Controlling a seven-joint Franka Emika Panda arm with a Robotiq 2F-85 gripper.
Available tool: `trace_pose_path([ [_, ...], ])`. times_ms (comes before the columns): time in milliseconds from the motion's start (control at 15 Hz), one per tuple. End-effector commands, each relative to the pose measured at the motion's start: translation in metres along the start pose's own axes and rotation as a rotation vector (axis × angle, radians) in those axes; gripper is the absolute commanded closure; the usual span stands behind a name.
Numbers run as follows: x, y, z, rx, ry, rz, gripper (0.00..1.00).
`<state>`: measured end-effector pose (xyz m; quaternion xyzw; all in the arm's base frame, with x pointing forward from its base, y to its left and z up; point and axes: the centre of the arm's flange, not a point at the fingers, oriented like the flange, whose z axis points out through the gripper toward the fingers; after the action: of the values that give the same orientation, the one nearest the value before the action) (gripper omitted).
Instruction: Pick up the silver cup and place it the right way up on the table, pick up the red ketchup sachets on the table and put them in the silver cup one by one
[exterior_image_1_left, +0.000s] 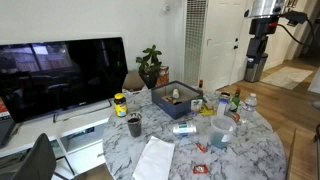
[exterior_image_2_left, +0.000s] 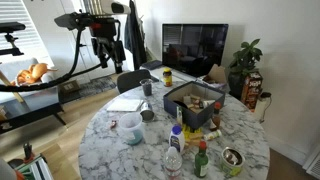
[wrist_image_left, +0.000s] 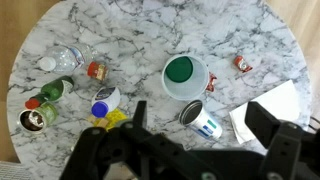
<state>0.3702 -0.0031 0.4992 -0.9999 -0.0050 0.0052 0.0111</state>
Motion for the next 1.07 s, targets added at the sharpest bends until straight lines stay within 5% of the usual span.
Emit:
trace_pose_path([
  [0,0.000,0.000,0.000,0.000,0.000,0.000,0.00],
  [867,0.000,0.000,0.000,0.000,0.000,0.000,0.00],
  [1000,0.008,-0.016,0.025,-0.013,-0.143,-0.039,0.00],
])
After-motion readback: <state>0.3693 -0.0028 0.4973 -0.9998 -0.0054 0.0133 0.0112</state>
